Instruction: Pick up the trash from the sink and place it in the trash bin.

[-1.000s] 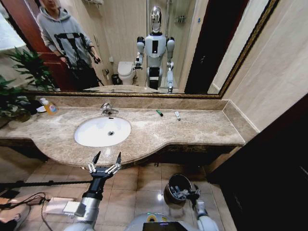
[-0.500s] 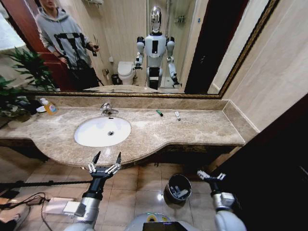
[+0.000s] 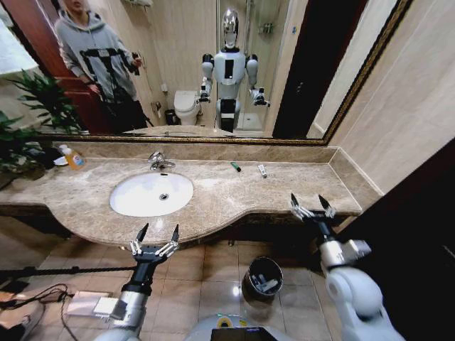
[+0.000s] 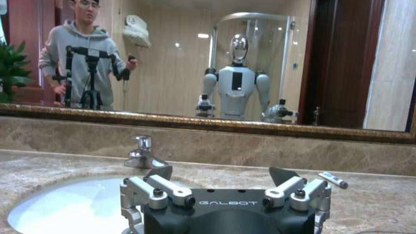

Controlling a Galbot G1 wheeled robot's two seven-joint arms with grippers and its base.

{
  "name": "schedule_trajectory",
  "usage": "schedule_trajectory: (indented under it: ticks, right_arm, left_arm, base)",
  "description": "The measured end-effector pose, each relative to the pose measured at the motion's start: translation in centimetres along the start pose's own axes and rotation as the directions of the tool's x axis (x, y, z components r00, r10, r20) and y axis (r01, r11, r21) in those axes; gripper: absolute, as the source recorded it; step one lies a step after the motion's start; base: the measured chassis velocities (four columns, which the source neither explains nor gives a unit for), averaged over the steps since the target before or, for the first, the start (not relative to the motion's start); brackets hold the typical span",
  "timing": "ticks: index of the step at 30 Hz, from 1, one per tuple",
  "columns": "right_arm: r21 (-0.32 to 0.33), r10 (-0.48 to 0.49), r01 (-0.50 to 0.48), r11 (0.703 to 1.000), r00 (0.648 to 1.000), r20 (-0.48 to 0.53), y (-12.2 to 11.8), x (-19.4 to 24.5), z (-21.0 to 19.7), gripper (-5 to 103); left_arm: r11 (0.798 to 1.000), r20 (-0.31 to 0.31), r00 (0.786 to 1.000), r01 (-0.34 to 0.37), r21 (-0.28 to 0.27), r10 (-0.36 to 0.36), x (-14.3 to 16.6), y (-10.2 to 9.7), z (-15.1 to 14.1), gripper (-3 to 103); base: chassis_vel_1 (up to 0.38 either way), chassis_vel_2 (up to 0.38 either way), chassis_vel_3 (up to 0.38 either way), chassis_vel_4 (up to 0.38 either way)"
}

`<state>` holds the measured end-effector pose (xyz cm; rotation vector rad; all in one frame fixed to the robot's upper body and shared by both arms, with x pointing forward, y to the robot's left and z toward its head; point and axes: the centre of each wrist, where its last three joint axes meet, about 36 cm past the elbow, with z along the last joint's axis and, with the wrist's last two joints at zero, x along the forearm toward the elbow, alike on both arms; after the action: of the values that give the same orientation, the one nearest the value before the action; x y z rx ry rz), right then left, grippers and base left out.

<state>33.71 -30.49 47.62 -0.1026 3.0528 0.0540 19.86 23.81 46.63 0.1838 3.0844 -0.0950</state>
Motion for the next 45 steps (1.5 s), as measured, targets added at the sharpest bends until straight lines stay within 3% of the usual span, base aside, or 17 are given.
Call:
schedule_trajectory:
  ticks: [9, 15, 23, 29, 35, 45]
  right_arm:
    - [0.021, -0.048, 0.048, 0.999, 0.999, -0.009, -1.3, -9.4, 1.4, 100]
    - [0.047, -0.012, 0.018, 0.999, 0.992, -0.124, -0.2, -17.0, 3.7, 100]
    - [0.036, -0.056, 0.06, 0.998, 0.992, -0.11, 1.5, -23.8, 5.7, 100]
    - [0.073, -0.003, 0.01, 0.997, 0.995, -0.095, 0.6, -25.4, 7.8, 100]
    - [0.051, 0.043, -0.037, 0.998, 0.99, -0.132, -0.3, -25.5, 9.1, 100]
    - [0.028, 0.016, -0.011, 1.0, 0.983, -0.183, 2.0, -26.5, 10.9, 100]
  left_arm:
    - [1.0, 0.0, 1.0, 0.0, 0.0, 0.0, 0.0, 0.0, 0.0, 100]
    - [1.0, 0.0, 1.0, 0.0, 0.0, 0.0, 0.0, 0.0, 0.0, 100]
    - [1.0, 0.0, 1.0, 0.0, 0.0, 0.0, 0.0, 0.0, 0.0, 100]
    - [1.0, 0.0, 1.0, 0.0, 0.0, 0.0, 0.0, 0.0, 0.0, 100]
    - [1.0, 0.0, 1.0, 0.0, 0.0, 0.0, 0.0, 0.0, 0.0, 100]
    - [1.0, 0.0, 1.0, 0.0, 0.0, 0.0, 0.0, 0.0, 0.0, 100]
  base:
    - [0.0, 0.0, 0.0, 0.0]
    - [0.0, 0.0, 0.0, 0.0]
    - [0.0, 0.0, 0.0, 0.0]
    - [0.0, 0.0, 0.0, 0.0]
    - [0.0, 0.0, 0.0, 0.0]
    - [0.0, 0.0, 0.0, 0.0]
